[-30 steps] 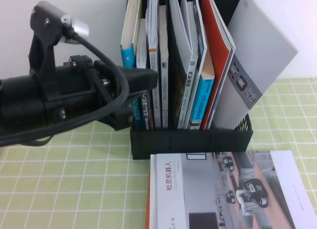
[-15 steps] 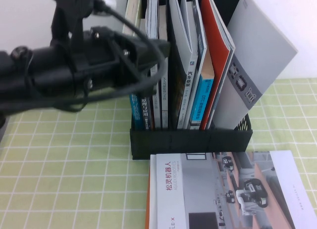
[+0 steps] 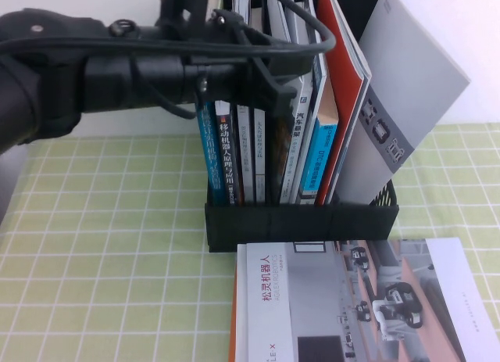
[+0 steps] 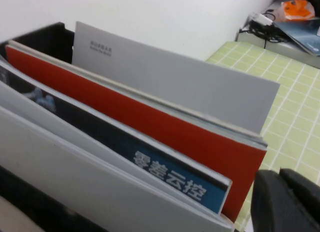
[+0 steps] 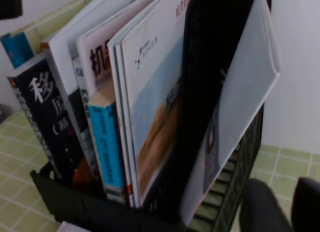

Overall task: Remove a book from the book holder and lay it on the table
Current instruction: Hold the bookshelf

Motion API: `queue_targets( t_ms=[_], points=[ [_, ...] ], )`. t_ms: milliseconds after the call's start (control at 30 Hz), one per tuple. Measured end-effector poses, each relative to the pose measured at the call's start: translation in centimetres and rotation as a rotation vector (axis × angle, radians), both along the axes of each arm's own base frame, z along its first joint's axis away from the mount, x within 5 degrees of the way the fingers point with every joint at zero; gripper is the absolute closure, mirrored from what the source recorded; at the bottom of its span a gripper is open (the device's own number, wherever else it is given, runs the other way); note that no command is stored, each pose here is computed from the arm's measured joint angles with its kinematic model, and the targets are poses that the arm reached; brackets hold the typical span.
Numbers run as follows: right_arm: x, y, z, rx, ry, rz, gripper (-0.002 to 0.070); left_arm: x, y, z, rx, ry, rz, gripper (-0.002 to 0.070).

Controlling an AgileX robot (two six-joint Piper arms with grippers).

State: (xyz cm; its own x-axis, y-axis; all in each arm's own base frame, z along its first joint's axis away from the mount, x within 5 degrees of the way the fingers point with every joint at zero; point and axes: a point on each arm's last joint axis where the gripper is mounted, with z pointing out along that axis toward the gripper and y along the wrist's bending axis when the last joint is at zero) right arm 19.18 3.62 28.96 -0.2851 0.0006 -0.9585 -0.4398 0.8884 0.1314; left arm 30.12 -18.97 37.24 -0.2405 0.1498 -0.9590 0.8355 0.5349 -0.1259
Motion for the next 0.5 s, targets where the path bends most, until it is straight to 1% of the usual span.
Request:
queue_targets(
  t_ms=[100,200,300,500],
  points=[
    [0.9,-0.1,-0.1,-0.020,-0.007,-0.001,0.0369,1.1,-0.6,-1.0,0.019,0.045,-0.017,0.0678],
    [2.3,0.0,-0.4,-0.011,0.019,0.018,0.0287,1.9,-1.0,-2.1,0.040,0.086,-0.024,0.0678],
    [4.1,0.3,-1.0,0.009,0.056,0.068,0.0261,2.3,-1.2,-2.5,0.050,0.094,-0.021,0.0678],
    [8.5,0.6,-1.9,0.038,0.112,0.124,0.0252,2.2,-1.8,-2.5,0.060,0.078,-0.022,0.0678]
  ],
)
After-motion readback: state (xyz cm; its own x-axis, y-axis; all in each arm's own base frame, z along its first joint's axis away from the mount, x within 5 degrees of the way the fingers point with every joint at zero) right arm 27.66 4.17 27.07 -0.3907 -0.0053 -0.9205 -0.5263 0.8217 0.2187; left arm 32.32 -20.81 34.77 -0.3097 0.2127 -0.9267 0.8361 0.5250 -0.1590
